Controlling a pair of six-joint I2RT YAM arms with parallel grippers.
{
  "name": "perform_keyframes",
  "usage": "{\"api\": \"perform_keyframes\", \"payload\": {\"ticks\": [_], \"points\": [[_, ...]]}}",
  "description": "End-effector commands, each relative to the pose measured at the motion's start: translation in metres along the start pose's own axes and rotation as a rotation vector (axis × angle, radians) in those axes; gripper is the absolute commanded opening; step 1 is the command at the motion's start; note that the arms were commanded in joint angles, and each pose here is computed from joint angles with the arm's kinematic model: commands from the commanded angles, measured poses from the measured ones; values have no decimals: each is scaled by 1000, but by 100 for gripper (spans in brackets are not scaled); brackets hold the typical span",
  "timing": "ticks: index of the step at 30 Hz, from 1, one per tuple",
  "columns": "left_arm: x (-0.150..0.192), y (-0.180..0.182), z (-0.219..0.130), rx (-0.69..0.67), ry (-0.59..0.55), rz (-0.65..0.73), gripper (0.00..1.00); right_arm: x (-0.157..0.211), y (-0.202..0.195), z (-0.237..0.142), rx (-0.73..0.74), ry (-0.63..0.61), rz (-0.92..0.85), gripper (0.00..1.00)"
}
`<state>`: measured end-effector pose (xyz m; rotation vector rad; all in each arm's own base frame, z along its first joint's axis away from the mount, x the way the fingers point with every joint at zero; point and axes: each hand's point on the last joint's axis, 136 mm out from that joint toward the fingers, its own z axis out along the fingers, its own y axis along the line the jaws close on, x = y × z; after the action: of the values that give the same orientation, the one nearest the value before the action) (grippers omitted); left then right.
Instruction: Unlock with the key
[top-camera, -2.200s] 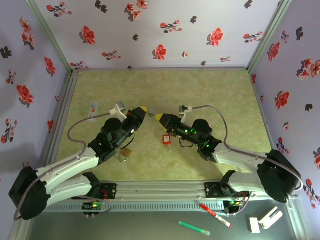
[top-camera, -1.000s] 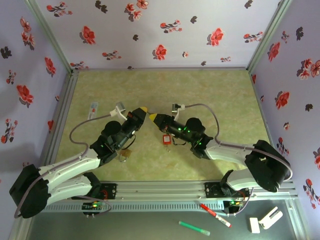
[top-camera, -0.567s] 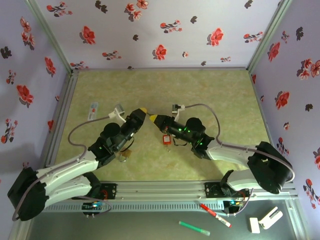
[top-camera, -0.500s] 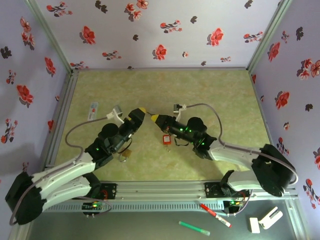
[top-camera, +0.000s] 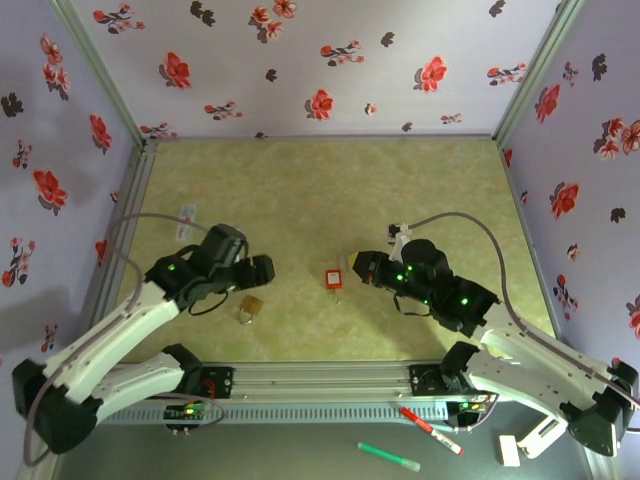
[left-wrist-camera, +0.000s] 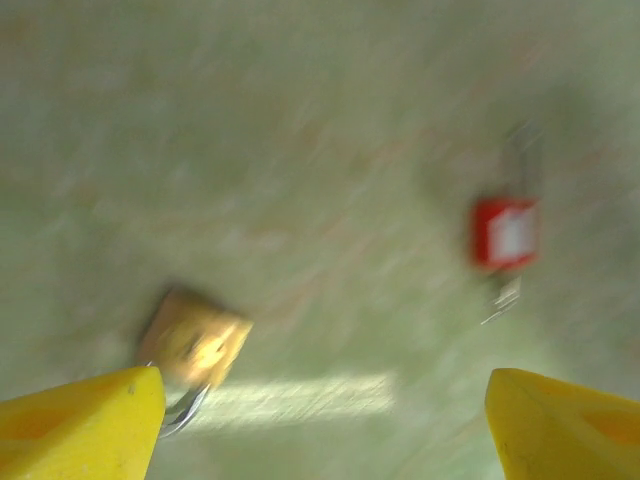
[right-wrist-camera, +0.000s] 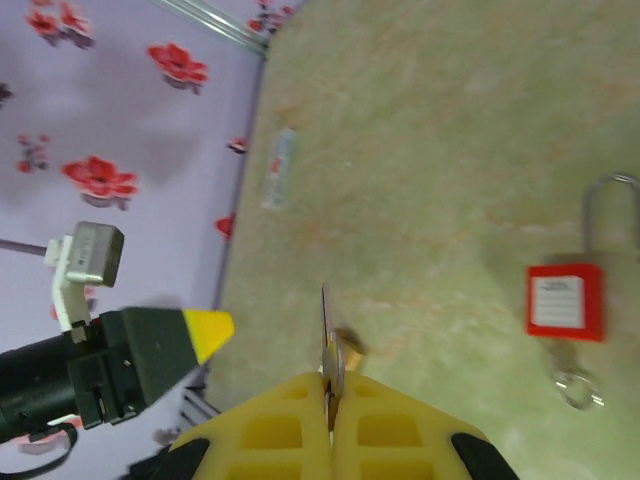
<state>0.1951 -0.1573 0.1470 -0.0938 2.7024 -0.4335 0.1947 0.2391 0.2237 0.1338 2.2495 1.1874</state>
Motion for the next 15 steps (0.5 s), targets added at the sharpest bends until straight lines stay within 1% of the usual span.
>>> {"api": "perform_keyframes", "payload": {"ticks": [1,3,6,10,15], "points": [[40,25,5,-127,233,134,84,-1,-10,-4,74,12,-37,0],[46,28,17,-164,275,155,85,-1,-8,-2,69,21,-38,0],[53,40,35,-246,321,186,83,1,-8,1,68,30,-38,0],[59,43,55,-276,357,219,80,2,-10,0,73,37,-44,0],[62,51,72,-325,395,268,79,4,-13,0,74,40,-40,0]]}}
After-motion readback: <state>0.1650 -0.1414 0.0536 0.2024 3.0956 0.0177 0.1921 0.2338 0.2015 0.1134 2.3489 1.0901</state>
